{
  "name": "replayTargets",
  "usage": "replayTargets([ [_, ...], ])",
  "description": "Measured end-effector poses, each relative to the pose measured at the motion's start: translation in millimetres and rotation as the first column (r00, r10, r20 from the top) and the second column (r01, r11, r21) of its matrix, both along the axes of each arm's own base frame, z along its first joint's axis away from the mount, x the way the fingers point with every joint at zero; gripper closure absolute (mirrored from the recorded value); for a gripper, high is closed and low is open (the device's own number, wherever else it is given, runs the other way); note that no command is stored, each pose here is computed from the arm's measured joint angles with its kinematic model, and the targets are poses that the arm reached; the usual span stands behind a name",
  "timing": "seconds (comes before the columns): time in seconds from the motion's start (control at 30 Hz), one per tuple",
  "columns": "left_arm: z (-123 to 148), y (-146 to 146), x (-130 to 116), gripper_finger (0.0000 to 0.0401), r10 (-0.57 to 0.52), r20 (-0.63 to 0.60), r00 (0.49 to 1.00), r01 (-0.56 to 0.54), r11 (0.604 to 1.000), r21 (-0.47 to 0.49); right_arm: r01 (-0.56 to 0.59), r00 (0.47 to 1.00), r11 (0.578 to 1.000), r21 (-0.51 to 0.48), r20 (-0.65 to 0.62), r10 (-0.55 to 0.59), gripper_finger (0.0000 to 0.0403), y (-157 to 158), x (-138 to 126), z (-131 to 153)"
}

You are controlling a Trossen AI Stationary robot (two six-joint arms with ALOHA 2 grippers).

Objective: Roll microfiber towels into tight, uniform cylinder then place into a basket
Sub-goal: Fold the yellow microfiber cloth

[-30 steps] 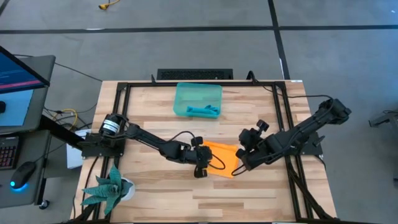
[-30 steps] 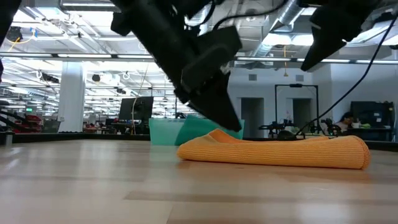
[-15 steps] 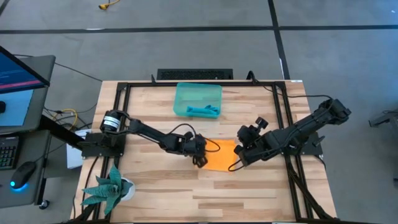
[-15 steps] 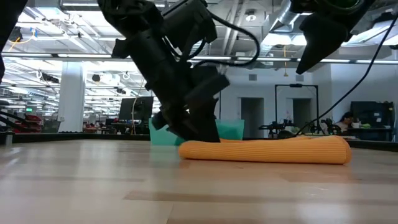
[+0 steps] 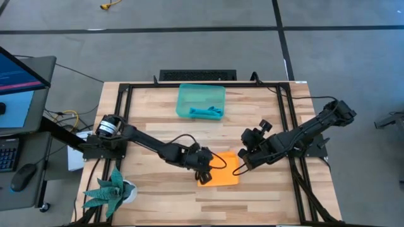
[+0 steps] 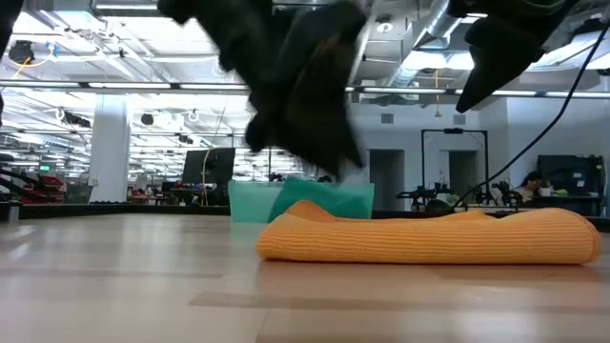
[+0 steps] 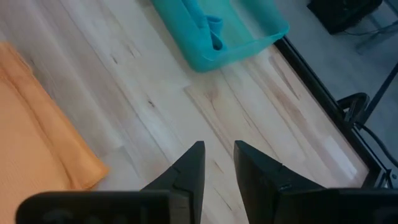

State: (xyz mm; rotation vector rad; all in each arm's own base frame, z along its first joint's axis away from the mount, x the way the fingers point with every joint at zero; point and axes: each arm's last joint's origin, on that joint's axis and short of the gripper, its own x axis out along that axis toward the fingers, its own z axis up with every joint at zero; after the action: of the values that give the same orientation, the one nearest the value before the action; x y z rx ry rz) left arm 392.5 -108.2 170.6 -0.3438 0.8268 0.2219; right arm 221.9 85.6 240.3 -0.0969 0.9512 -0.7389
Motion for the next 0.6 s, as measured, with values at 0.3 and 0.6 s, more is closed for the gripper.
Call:
replayTargets([
  [0.3, 4.0, -0.9, 8.7, 0.0248, -0.229, 0.076, 0.970, 0.212, 0.959, 0.186, 0.012, 1.000, 1.000, 0.009, 0.018, -0.012, 0.0295, -2.3, 2.9, 0.2],
  [0.6, -50.1, 12.4, 36.9, 0.0248, -0.304, 0.084, 0.949, 0.291, 0.947, 0.134, 0.025, 0.999, 1.000, 0.015, 0.032, -0.025, 0.0295, -5.9, 6.1, 0.2],
])
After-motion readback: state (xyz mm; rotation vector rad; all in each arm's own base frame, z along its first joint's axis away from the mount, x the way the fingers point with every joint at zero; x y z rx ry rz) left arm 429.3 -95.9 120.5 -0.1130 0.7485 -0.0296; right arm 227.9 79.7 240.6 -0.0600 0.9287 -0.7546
